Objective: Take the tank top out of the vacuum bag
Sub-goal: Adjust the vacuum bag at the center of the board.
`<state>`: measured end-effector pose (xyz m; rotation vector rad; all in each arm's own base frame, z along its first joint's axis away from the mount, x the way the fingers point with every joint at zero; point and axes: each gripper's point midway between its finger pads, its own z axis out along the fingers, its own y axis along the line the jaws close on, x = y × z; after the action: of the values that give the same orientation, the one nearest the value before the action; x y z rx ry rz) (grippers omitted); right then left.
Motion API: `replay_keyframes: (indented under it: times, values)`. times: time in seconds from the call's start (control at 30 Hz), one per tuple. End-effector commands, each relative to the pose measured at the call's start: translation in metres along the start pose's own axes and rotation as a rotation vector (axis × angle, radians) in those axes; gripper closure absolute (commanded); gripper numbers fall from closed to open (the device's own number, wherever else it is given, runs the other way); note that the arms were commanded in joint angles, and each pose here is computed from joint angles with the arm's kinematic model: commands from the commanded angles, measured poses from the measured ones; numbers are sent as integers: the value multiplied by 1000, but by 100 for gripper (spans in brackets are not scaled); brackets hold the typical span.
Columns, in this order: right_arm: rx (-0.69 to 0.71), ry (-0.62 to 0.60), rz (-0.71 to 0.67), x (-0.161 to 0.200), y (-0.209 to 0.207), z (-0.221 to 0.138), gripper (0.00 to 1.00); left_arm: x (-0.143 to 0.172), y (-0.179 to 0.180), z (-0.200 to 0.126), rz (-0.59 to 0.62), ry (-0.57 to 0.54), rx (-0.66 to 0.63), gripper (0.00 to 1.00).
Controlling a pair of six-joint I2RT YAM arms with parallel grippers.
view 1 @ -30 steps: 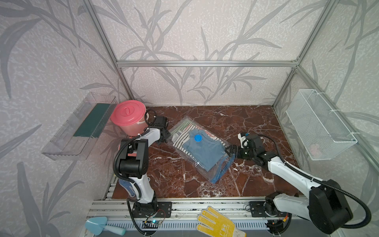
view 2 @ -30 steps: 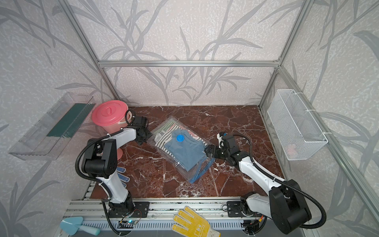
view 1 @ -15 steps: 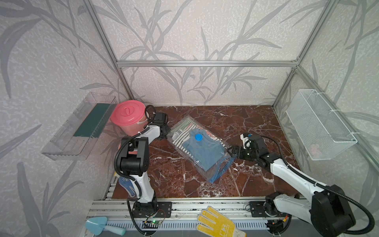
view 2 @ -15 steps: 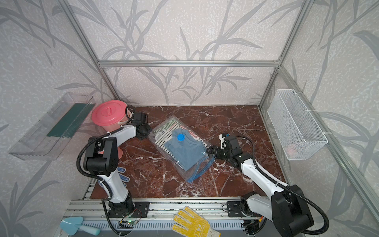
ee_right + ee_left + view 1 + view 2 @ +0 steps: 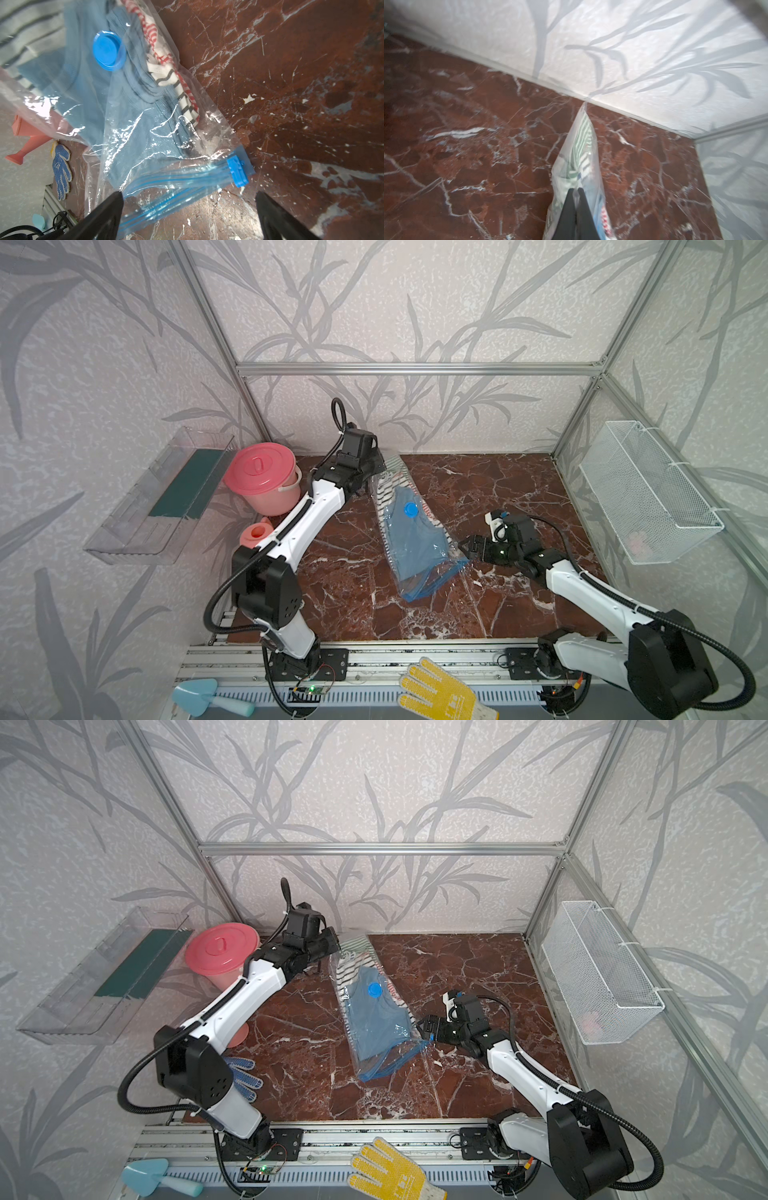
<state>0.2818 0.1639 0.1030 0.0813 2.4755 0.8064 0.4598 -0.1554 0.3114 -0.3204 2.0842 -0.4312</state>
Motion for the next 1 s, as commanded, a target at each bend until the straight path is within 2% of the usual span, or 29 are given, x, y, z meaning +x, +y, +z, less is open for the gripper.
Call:
replay_keyframes:
  times: [0.0, 0.2, 0.33, 0.47, 0.6, 0.73, 0.83, 0.97]
  values:
    - [-26, -27, -2, -7, 7, -5, 1, -33, 6, -27, 10, -117, -7, 100]
    - [-55, -17, 12, -8, 11, 0, 2, -21, 18, 1, 23, -101, -66, 100]
    - [-66, -24, 8, -13, 16, -1, 2, -31, 10, 9, 51, -96, -71, 100]
    - [-71, -43, -4, -21, 21, -4, 2, -59, -14, -8, 53, -135, -2, 100]
    - [-72, -49, -9, -25, 24, -6, 2, -85, -44, -56, 68, -213, 67, 100]
    - [-73, -50, -12, -26, 25, -8, 2, -85, -54, -100, 108, -292, 69, 100]
    - [-70, -50, -6, -26, 24, -5, 2, -72, -41, -94, 91, -297, 47, 100]
    - [-83, -17, 6, -23, 24, 3, 2, -46, -16, -65, 104, -240, -68, 100]
